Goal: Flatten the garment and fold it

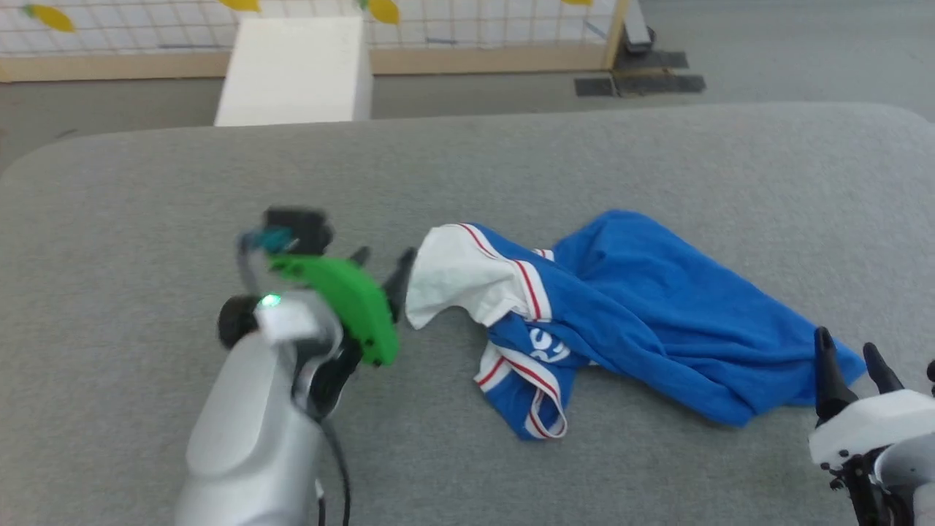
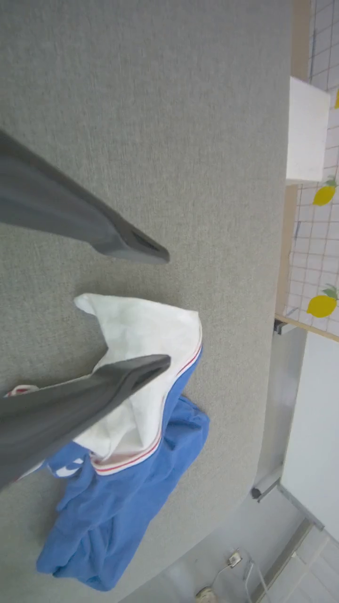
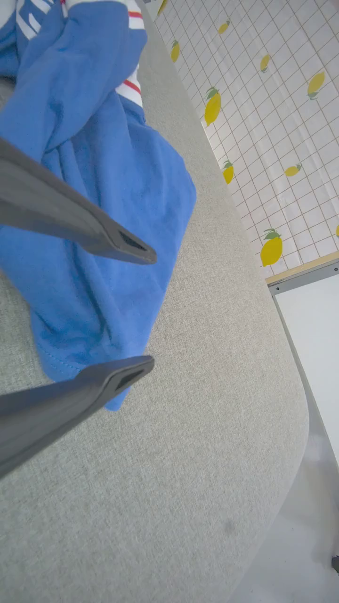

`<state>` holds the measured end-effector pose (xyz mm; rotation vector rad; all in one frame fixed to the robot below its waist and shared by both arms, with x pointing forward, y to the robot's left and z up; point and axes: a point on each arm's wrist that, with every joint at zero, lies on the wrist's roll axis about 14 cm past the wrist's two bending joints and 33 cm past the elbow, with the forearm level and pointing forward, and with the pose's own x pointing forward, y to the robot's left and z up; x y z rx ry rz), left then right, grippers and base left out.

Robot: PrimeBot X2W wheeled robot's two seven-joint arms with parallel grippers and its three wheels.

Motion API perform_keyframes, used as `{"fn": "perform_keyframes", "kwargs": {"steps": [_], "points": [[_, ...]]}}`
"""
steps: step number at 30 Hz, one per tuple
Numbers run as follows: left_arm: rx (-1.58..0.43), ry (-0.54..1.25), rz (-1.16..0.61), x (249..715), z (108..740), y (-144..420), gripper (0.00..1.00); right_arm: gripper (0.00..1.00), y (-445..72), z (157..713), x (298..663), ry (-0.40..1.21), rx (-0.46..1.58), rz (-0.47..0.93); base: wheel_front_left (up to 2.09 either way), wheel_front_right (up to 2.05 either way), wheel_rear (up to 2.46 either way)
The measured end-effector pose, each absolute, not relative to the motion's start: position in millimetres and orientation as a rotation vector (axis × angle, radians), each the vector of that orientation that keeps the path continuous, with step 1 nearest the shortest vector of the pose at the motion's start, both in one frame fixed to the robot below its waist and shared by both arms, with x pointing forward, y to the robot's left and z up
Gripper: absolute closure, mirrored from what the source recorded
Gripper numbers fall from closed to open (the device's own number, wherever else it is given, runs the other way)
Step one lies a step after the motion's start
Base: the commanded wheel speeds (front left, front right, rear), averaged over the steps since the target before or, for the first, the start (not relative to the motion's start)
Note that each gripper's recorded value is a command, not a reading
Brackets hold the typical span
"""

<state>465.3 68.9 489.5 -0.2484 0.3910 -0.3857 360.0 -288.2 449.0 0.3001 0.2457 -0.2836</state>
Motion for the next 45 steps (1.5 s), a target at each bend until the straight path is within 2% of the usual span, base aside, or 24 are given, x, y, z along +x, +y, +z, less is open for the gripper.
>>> {"fn": "perform_keyframes", "kwargs": {"steps": [4,10,11,12,18,24,27,30,35,36,37,41,45], "points": [[-0.172,0.630,-0.458,471,458,47,0.00,0.00,-292,445,360,0.254,0.296,-0.298,0.00,0.00,0.00],[-0.160,0.770,-0.477,475,426,39,0.00,0.00,-301,433,354,0.280,0.295,-0.335,0.00,0.00,0.00],[-0.172,0.792,-0.483,473,421,36,0.44,0.00,-303,431,353,0.284,0.294,-0.342,0.00,0.00,0.00],[-0.191,0.802,-0.488,473,419,34,1.00,0.00,-304,430,352,0.289,0.293,-0.346,0.00,0.00,0.00],[-0.288,0.798,-0.524,471,425,24,1.00,0.00,-302,426,355,0.296,0.285,-0.342,0.00,0.00,0.00],[-0.423,0.641,-0.592,463,480,22,1.00,0.00,-283,428,370,0.291,0.292,-0.280,0.00,0.00,0.00],[-0.438,0.659,-0.595,440,476,36,1.00,0.00,-275,429,376,0.288,0.290,-0.255,0.00,0.00,0.00],[-0.434,0.755,-0.574,399,452,55,1.00,0.00,-266,432,382,0.281,0.292,-0.227,0.00,0.00,0.00],[-0.538,0.796,-0.418,354,430,89,1.00,0.00,-249,435,391,0.275,0.297,-0.174,0.00,0.00,0.00],[-0.546,0.769,-0.387,353,432,96,0.56,0.00,-245,436,393,0.276,0.297,-0.164,0.00,0.00,0.00],[-0.548,0.721,-0.354,357,438,103,0.00,0.00,-243,436,395,0.276,0.297,-0.155,0.00,0.00,0.00],[-0.456,0.570,-0.292,376,461,123,0.00,0.00,-235,437,396,0.275,0.299,-0.133,0.00,0.00,0.00],[-0.356,0.495,-0.324,403,480,120,0.00,0.00,-238,437,393,0.277,0.300,-0.142,0.00,0.00,0.00]]}}
